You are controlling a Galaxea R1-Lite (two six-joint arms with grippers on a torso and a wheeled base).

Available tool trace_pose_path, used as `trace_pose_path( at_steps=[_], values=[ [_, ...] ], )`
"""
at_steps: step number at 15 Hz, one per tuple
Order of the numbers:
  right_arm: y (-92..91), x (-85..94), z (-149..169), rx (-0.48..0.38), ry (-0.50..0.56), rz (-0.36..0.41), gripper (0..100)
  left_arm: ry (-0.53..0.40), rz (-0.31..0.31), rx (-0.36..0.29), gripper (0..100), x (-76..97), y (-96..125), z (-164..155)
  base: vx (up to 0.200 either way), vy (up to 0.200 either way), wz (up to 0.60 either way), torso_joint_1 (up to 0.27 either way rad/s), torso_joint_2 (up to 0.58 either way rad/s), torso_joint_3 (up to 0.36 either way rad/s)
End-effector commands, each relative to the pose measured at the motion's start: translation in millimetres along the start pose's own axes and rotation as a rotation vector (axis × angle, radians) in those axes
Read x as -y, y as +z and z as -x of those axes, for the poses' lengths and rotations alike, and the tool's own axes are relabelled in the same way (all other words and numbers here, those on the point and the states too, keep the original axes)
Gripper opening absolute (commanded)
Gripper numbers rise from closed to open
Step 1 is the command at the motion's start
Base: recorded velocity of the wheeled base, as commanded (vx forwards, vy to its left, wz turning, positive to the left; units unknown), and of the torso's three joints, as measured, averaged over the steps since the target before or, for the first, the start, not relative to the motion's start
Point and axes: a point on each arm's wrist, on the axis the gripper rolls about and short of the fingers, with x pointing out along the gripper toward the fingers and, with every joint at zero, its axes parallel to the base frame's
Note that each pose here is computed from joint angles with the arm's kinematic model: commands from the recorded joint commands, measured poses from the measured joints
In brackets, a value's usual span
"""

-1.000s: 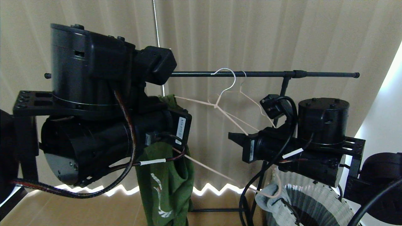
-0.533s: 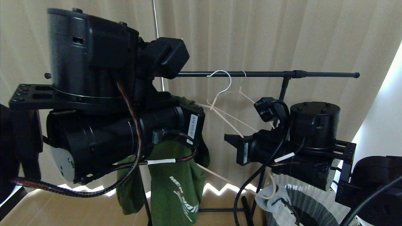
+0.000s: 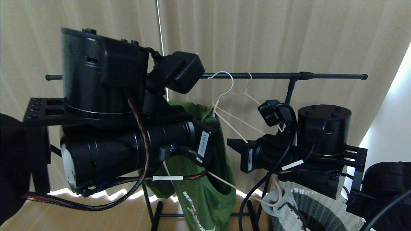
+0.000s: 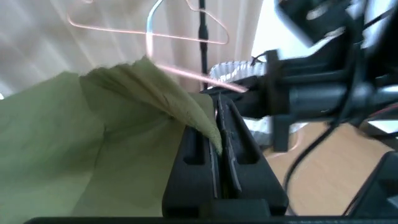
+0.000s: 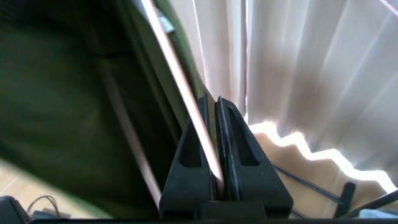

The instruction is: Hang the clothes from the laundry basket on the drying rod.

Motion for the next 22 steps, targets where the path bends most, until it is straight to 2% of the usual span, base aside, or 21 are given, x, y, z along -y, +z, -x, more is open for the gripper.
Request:
trace_pose_path(
  at_steps=[1,5,6,8,10,12,15,18,20,22],
  values=[
    [8.4,-0.8,10,0.034,0.006,0.014,0,0.022,0.003,-0.014,0,-7.7,-8,9,0.0,0.0,0.0,0.0,0.0,0.0],
    [18.8,-2.1,27,0.08,0.013,0.047,0,0.016,-0.001,-0.02,0,-7.8,-16,23,0.0,0.0,0.0,0.0,0.0,0.0],
    [20.7,-2.5,29,0.087,0.015,0.051,0,0.016,-0.002,-0.029,100,-7.8,-19,24,0.0,0.0,0.0,0.0,0.0,0.0],
    [23.4,-0.9,32,0.098,0.009,0.07,0,0.016,-0.017,-0.028,100,-8.1,-20,27,0.0,0.0,0.0,0.0,0.0,0.0],
    [24.3,9.4,37,0.101,-0.026,0.108,0,0.017,-0.061,-0.028,100,-9.7,-25,36,0.0,0.0,0.0,0.0,0.0,0.0],
    [20.0,12.5,43,0.089,-0.036,0.116,0,0.018,-0.08,-0.027,100,-11.1,-32,46,0.0,0.0,0.0,0.0,0.0,0.0],
    [22.5,22.7,58,0.049,-0.085,0.165,0,0.078,-0.175,-0.01,100,-26.4,-47,62,0.0,0.0,0.0,0.0,0.0,0.0],
    [23.6,22.9,66,0.041,-0.088,0.182,0,0.126,-0.248,-0.005,100,-36.4,-51,69,0.0,0.0,0.0,0.0,0.0,0.0],
    [21.8,24.6,66,0.033,-0.094,0.18,0,0.137,-0.271,0.028,100,-37.8,-47,74,0.0,0.0,0.0,0.0,0.0,0.0],
    [22.3,26.1,65,0.034,-0.102,0.18,0,0.138,-0.275,0.032,100,-37.8,-47,74,0.0,0.0,0.0,0.0,0.0,0.0]
  ],
)
